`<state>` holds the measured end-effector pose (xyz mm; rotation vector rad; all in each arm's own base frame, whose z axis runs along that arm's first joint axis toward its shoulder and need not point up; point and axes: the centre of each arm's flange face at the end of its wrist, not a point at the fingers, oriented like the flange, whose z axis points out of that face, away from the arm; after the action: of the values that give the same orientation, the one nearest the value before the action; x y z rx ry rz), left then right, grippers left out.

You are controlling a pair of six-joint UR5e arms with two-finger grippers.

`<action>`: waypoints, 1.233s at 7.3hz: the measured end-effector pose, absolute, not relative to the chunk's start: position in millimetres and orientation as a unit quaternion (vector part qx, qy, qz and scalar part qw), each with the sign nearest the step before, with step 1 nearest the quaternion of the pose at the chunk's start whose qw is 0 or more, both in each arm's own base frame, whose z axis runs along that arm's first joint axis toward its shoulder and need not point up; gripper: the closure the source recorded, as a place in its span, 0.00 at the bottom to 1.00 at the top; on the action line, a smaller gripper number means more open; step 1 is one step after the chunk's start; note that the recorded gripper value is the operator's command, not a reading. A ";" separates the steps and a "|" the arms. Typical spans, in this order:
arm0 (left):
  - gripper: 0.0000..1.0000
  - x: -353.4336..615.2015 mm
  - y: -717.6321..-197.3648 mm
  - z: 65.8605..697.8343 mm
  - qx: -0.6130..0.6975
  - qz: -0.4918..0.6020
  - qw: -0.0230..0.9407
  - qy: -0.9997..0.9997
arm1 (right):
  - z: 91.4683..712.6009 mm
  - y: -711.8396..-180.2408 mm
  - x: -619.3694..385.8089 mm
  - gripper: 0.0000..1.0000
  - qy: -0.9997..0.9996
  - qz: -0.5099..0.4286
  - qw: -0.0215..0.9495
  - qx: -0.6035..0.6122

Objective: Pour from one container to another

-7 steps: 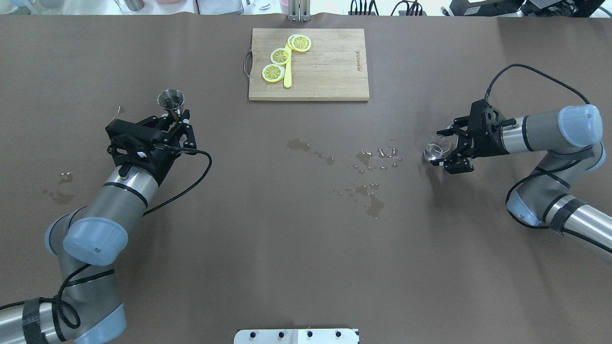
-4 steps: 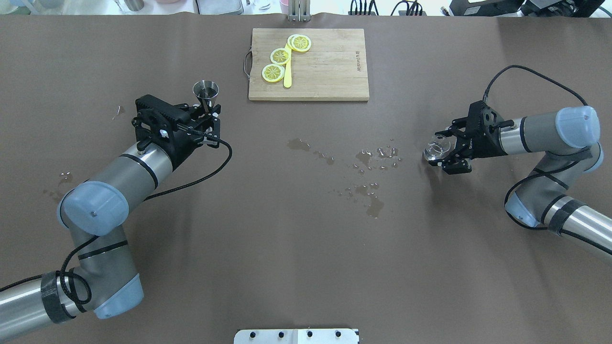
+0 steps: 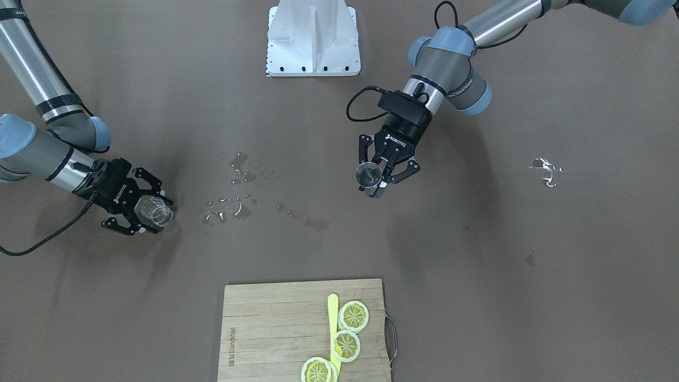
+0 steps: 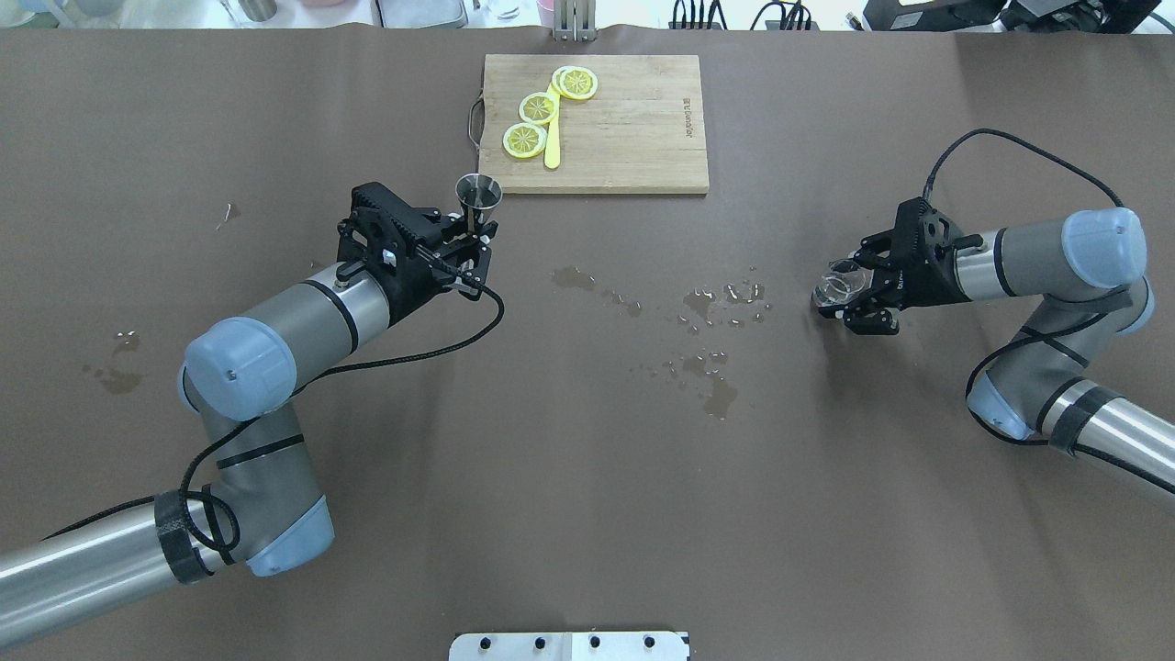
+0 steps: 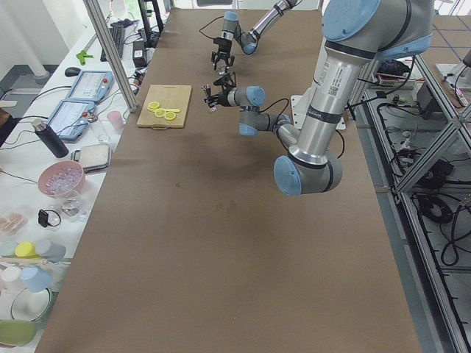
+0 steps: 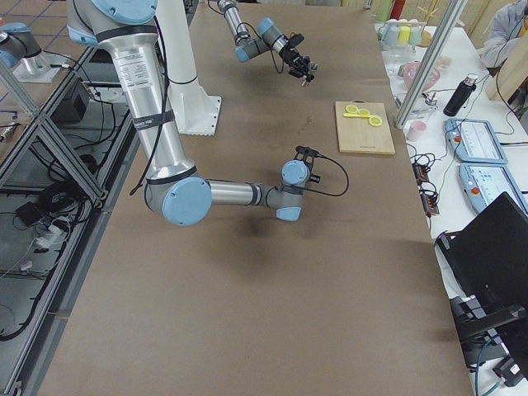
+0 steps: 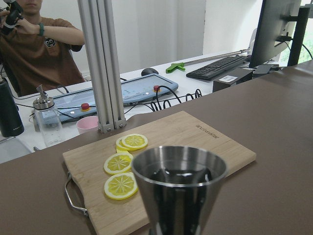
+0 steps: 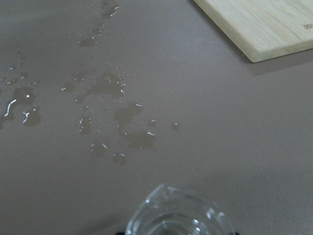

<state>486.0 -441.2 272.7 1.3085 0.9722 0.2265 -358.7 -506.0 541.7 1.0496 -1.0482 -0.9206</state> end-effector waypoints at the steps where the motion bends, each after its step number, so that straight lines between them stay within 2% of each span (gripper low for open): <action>1: 1.00 487.3 -439.5 268.8 0.597 0.125 0.664 0.431 | 541.6 -505.5 -359.4 0.53 -0.460 -0.405 0.642 0.461; 2: 1.00 489.2 -438.3 265.4 0.606 0.133 0.653 0.435 | 541.2 -505.3 -359.6 0.64 -0.460 -0.405 0.642 0.461; 3: 1.00 498.8 -436.3 260.1 0.610 0.136 0.643 0.443 | 540.7 -505.2 -359.6 0.80 -0.460 -0.405 0.641 0.462; 5: 1.00 526.3 -425.5 232.5 0.613 0.147 0.616 0.473 | 539.2 -505.3 -358.7 1.00 -0.461 -0.405 0.640 0.463; 9: 1.00 557.0 -395.2 201.5 0.605 0.166 0.589 0.510 | 514.9 -516.7 -336.7 1.00 -0.456 -0.398 0.630 0.486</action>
<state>557.0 -395.2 201.5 1.4087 1.1877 0.3855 -336.7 -516.7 514.9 1.1139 -1.0451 -0.9123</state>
